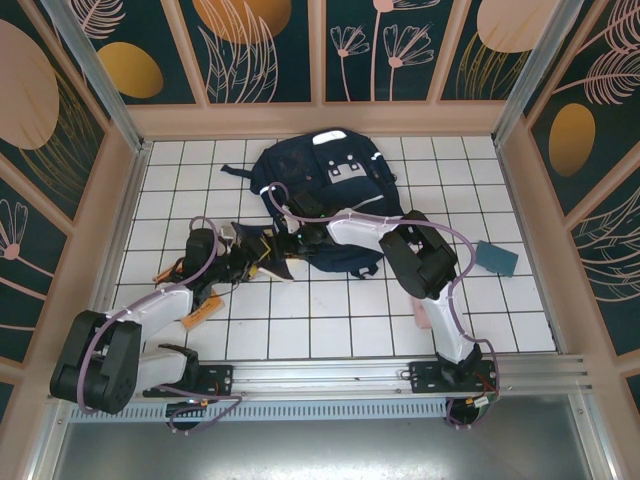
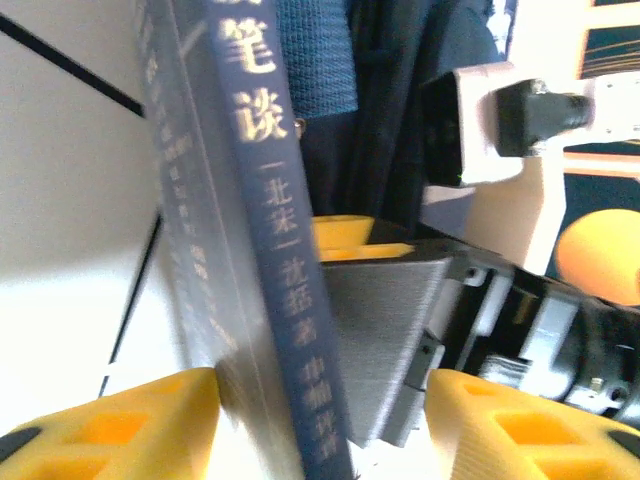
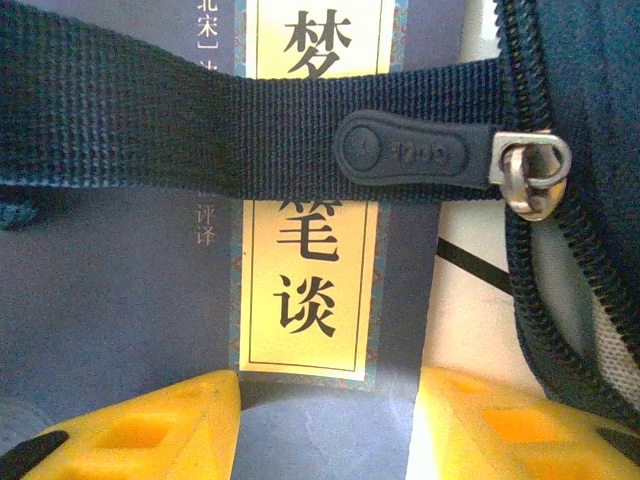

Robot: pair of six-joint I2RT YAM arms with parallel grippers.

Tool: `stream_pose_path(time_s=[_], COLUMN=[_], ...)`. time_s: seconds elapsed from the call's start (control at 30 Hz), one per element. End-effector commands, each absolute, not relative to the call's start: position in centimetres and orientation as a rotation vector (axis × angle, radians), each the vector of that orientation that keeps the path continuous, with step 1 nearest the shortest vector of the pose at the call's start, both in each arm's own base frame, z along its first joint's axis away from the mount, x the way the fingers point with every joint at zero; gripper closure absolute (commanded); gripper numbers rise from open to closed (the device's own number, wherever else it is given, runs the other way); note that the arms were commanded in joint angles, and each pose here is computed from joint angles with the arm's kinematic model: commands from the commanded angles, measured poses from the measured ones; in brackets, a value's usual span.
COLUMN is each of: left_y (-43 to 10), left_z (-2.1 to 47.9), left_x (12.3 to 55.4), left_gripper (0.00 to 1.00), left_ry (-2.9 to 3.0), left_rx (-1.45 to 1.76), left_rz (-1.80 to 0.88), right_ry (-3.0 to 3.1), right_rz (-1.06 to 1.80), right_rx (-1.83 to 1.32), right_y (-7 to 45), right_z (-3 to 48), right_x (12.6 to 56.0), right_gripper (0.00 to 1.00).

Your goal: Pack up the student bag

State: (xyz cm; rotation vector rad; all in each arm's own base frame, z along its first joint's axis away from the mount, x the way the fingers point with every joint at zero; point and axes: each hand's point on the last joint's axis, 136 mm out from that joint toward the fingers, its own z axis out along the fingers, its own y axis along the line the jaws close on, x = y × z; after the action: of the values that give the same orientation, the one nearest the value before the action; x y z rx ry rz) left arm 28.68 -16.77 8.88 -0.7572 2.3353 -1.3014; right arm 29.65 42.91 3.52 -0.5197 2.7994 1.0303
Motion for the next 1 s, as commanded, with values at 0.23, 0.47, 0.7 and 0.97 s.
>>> stream_pose_path(time_s=[0.23, 0.47, 0.7, 0.97], left_y=[-14.7, -9.9, -5.8, -11.4], left_z=[7.3, 9.0, 15.5, 28.2], left_x=[28.7, 28.6, 29.8, 34.9], left_gripper=[0.69, 1.00, 1.00, 1.00], left_ry=[2.425, 2.436, 2.282, 1.864], left_rx=[-0.773, -0.760, -0.770, -0.564], left_rz=[-1.047, -0.629, -0.369, -0.899], right_ry=[2.896, 2.712, 2.471, 2.221], right_rz=[0.984, 1.106, 1.250, 1.528], right_rx=[-0.497, -0.495, -0.413, -0.213], right_y=[41.6, 40.7, 38.2, 36.2], right_z=[1.6, 7.2, 14.9, 22.2], right_x=[28.0, 29.3, 30.8, 31.4], right_gripper=[0.50, 0.40, 0.25, 0.11])
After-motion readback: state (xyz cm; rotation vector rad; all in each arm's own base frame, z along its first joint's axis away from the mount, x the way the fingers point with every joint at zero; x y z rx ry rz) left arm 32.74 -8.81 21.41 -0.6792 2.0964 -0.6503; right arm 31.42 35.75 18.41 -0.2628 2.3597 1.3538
